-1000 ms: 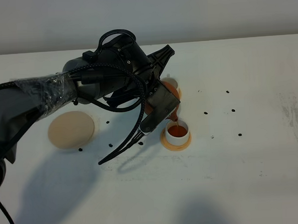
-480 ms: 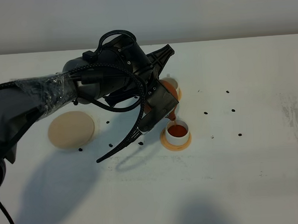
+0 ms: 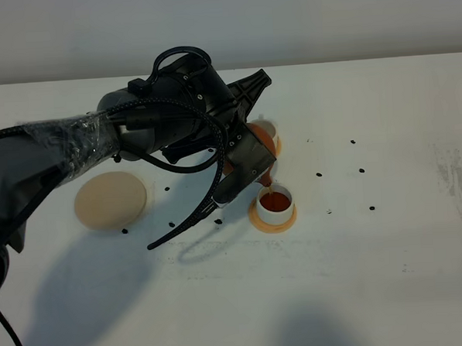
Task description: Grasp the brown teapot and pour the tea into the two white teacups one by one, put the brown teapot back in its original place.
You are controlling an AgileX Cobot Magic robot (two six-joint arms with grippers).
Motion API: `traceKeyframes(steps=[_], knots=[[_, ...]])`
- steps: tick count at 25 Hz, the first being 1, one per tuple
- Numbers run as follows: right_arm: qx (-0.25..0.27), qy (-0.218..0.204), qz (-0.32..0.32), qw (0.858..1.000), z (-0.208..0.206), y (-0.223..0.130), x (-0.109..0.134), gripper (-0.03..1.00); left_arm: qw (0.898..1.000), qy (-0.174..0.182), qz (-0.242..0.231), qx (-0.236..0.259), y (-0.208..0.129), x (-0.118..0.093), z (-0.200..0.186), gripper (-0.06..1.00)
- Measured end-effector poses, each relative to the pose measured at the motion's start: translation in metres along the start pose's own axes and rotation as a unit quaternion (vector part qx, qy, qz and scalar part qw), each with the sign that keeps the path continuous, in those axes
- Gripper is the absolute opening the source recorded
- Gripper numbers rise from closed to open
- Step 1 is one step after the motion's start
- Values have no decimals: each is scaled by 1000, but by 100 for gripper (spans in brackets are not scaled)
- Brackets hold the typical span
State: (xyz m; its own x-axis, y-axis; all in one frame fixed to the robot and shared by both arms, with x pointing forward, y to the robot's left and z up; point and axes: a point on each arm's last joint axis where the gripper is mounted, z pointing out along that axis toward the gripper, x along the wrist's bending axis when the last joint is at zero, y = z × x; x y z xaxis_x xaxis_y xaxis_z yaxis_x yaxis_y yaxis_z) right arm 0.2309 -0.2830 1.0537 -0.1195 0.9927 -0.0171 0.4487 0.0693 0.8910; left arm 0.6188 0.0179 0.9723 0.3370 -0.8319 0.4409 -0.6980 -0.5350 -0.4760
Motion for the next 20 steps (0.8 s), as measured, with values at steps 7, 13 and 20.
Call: traceKeyframes(steps=[7, 13, 20], knots=[[0, 0, 0, 1000, 0, 0, 0, 44, 1000, 0, 6, 3, -1, 0, 0, 12], [0, 0, 0, 1000, 0, 0, 0, 44, 1000, 1, 9, 4, -1, 0, 0, 12], [0, 0, 0, 1000, 0, 0, 0, 44, 1000, 11, 10, 4, -1, 2, 0, 12]])
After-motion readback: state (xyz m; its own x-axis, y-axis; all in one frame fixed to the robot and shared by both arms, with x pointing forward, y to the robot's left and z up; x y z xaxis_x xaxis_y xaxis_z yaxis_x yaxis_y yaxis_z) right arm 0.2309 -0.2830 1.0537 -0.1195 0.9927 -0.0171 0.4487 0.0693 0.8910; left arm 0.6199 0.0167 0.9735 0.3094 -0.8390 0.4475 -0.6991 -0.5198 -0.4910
